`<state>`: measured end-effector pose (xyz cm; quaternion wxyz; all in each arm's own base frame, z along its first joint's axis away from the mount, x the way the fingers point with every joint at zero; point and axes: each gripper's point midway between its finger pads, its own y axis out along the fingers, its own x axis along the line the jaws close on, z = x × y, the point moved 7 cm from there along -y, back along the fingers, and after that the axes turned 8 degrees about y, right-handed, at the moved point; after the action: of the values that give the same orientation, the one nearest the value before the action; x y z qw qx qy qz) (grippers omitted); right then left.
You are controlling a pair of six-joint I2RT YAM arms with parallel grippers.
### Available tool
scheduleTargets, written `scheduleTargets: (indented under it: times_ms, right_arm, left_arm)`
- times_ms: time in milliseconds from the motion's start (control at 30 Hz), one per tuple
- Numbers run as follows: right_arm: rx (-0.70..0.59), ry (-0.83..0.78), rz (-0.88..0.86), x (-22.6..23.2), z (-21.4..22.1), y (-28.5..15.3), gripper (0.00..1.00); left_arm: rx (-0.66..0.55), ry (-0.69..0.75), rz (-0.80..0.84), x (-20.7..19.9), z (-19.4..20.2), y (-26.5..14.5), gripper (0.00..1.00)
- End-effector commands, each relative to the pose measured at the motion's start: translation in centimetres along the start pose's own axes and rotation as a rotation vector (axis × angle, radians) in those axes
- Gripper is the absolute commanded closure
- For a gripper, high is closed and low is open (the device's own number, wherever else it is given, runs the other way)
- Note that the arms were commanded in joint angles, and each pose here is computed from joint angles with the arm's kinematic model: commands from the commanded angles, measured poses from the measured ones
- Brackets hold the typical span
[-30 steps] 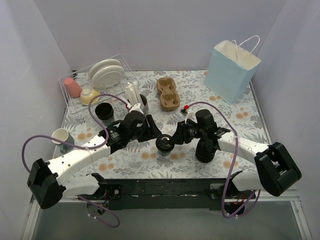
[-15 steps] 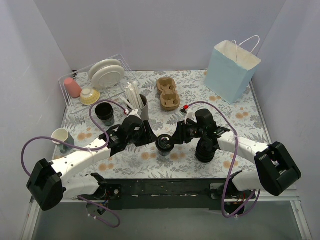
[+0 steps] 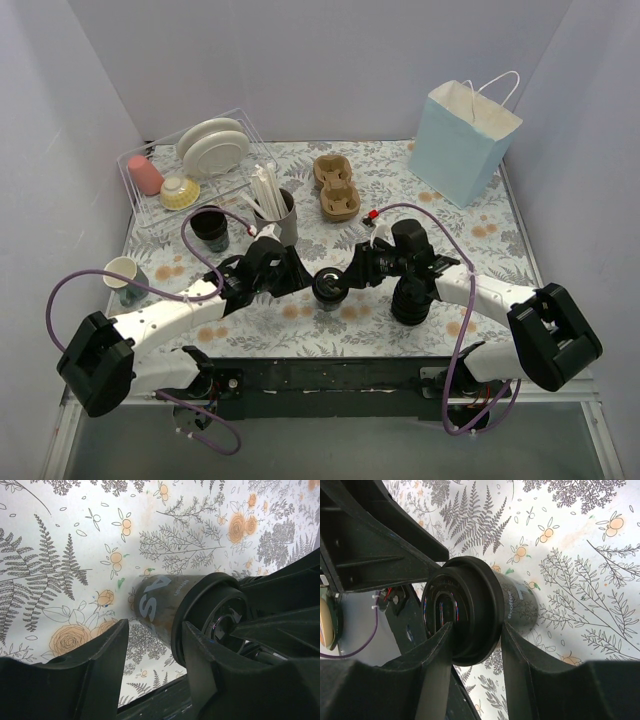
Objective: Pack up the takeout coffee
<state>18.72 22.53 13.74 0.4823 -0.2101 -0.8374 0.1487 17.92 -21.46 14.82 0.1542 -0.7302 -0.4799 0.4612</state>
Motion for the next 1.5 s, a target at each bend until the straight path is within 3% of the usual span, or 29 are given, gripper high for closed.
scheduleTargets:
  times_ms: [0, 200, 300, 533, 867, 1067, 1467]
  right_arm:
    - [0.115, 0.047, 0.186, -4.6, 4.6, 0.1, 0.62]
    - [0.138, 0.063, 0.248, -6.4, 6.6, 0.0, 0.64]
    - [0.143, 0.034, 0.215, -6.3, 6.7, 0.0, 0.65]
    - [0.197, -0.082, 0.139, -4.3, 4.4, -0.1, 0.66]
    - [0.324, -0.133, 0.086, -2.8, 1.8, 0.9, 0.66]
    - [0.340, -0.150, 0.091, -2.3, 0.6, 1.0, 0.66]
    - [0.326, -0.162, 0.086, -1.4, -0.6, 0.9, 0.65]
  left_arm:
    - [0.104, -0.030, -0.157, 3.9, 3.4, 1.1, 0.55]
    - [0.172, -0.105, -0.256, 6.9, 6.5, 1.4, 0.55]
    - [0.171, -0.129, -0.230, 6.7, 6.6, 1.2, 0.56]
    - [0.009, -0.051, 0.005, 0.9, 1.0, -1.4, 0.39]
    - [-0.062, 0.098, 0.011, -3.0, -4.3, -3.2, 0.27]
    - [-0.022, 0.126, 0.094, -3.3, -3.4, -2.8, 0.26]
    - [0.066, 0.135, 0.058, -0.2, 0.1, -0.7, 0.29]
